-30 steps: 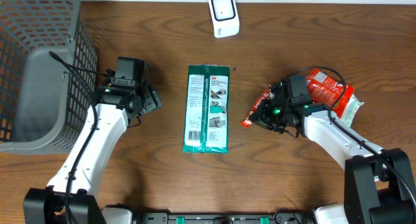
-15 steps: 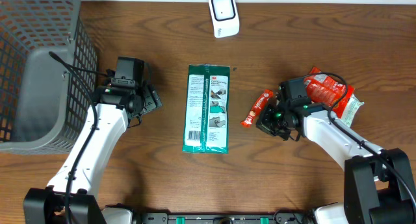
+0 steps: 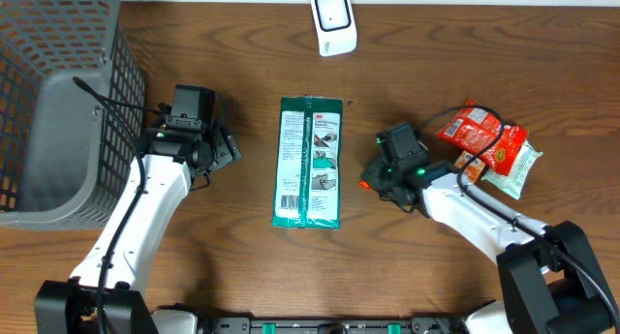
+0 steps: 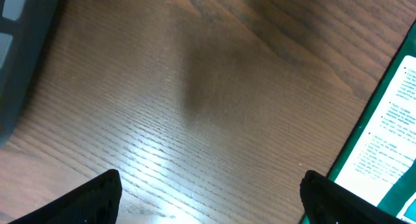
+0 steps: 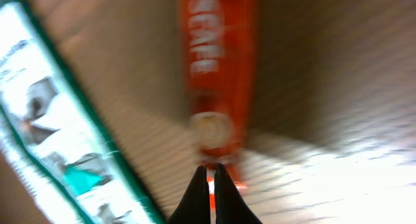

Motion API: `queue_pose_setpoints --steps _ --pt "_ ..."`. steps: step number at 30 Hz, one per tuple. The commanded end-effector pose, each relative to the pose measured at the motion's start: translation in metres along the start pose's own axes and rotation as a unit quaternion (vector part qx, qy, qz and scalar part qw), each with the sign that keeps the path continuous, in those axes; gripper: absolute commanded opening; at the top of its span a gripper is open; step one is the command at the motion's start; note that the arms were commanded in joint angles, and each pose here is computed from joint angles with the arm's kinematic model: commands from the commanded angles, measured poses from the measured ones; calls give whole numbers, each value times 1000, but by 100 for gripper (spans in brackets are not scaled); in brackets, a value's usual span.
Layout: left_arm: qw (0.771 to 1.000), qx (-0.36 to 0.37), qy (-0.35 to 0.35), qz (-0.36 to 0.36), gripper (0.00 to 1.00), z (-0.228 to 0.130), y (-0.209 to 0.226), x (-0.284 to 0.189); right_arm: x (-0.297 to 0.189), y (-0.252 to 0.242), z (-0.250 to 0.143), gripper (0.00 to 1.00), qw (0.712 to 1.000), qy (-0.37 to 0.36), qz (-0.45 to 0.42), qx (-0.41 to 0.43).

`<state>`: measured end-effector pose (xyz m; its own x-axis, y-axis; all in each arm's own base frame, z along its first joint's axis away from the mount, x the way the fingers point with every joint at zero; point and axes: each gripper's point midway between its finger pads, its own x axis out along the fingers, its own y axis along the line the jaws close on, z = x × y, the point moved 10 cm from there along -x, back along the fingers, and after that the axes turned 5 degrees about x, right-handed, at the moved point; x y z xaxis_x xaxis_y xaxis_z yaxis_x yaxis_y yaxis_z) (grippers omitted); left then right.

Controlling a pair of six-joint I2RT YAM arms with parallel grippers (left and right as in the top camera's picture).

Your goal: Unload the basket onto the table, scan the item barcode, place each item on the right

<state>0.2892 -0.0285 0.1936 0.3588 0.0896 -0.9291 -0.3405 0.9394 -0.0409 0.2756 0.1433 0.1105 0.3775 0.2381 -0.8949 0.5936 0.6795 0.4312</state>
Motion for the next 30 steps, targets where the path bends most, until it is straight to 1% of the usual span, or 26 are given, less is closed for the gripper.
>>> queue_pose_setpoints --steps 1,4,11,16,20,26,30 --pt "1000 -8 -2 3 89 3 0 -1 -2 9 -7 1 1000 -20 20 3" --pt "1000 -8 -2 3 89 3 0 -1 -2 13 -11 1 999 -21 27 -4" --pt "1000 -8 -2 3 89 3 0 -1 -2 7 -11 1 998 -27 3 -52" --pt "1000 -8 -2 3 89 3 0 -1 -2 -4 -14 1 998 -19 -36 -52" --pt "1000 -8 -2 3 89 3 0 -1 -3 -13 -13 1 996 -31 -69 -53" --pt "1000 -8 -3 2 89 3 0 -1 1 -17 -14 1 996 -35 -84 -24" --pt "1000 -8 -3 2 89 3 0 -1 9 -21 -16 1 994 -30 -98 -25"
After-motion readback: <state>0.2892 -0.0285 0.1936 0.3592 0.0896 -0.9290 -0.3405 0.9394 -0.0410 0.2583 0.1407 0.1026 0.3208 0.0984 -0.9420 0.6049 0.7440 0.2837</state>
